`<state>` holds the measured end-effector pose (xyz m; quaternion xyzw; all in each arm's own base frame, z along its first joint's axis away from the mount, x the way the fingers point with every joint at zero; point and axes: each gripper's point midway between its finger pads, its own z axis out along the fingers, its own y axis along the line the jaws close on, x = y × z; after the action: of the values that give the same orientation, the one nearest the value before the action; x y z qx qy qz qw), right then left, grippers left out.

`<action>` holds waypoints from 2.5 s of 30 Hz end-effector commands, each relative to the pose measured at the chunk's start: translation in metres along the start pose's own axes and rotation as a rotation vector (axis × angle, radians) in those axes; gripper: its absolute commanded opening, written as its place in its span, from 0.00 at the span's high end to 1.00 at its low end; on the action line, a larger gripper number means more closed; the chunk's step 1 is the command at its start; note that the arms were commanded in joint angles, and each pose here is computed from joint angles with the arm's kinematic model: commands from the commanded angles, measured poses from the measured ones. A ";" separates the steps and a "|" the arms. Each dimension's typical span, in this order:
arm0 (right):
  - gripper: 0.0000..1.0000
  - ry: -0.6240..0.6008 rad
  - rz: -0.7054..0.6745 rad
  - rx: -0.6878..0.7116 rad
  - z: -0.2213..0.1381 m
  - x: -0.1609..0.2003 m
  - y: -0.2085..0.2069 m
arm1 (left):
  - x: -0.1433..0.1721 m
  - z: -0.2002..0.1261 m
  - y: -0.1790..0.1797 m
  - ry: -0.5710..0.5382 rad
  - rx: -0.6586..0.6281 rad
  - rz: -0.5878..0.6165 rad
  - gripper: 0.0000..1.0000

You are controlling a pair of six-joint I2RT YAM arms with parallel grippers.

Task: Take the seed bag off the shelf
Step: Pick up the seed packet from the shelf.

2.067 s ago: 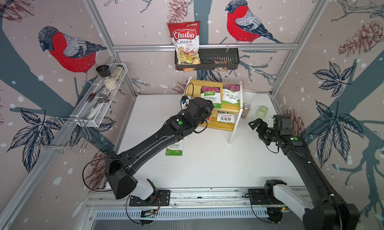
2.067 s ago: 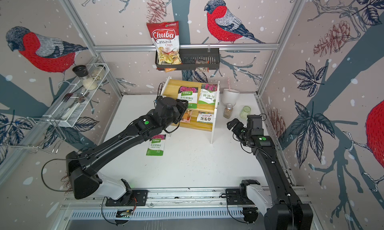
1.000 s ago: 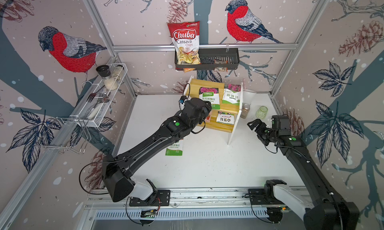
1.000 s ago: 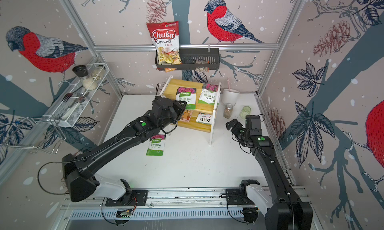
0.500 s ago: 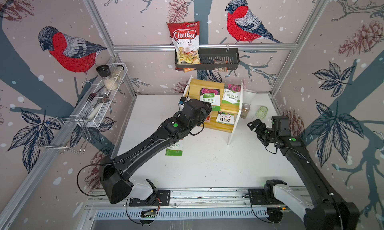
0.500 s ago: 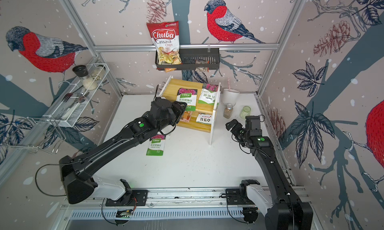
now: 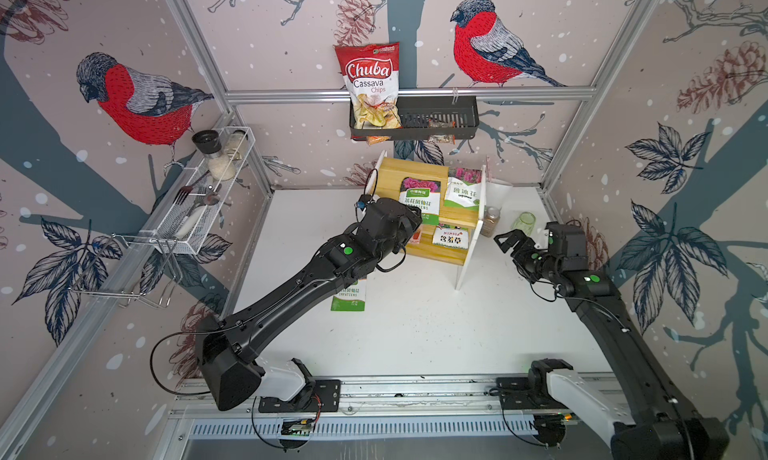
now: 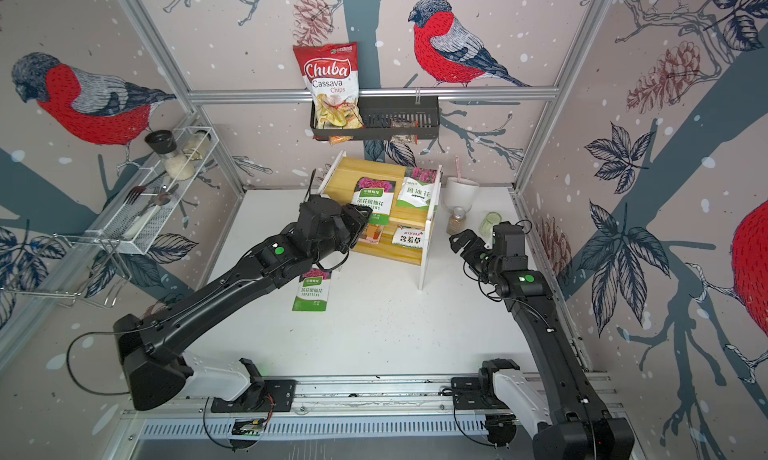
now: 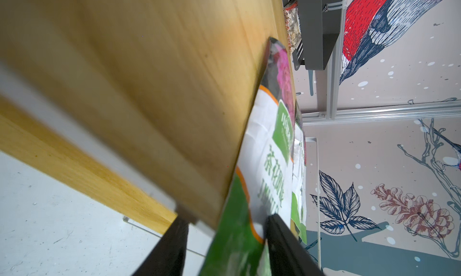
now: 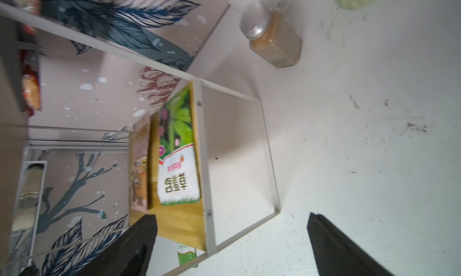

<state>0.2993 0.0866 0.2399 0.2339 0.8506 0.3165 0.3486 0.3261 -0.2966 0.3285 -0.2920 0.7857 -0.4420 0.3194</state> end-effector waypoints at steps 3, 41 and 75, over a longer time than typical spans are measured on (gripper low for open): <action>0.00 -0.088 -0.070 -0.174 -0.029 -0.025 0.061 | 0.002 -0.001 0.008 0.008 -0.039 0.034 0.46; 0.00 -0.020 -0.098 -0.206 -0.012 0.003 0.095 | -0.005 -0.011 0.000 -0.019 0.002 0.032 0.47; 0.00 -0.002 -0.070 -0.178 -0.003 0.009 0.084 | -0.009 -0.024 -0.013 -0.019 0.042 0.024 0.74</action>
<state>0.3130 0.1563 0.3290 0.1512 0.7932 0.4175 0.4166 0.3160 -0.2849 0.3441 -0.2816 0.7823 -0.4465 0.3306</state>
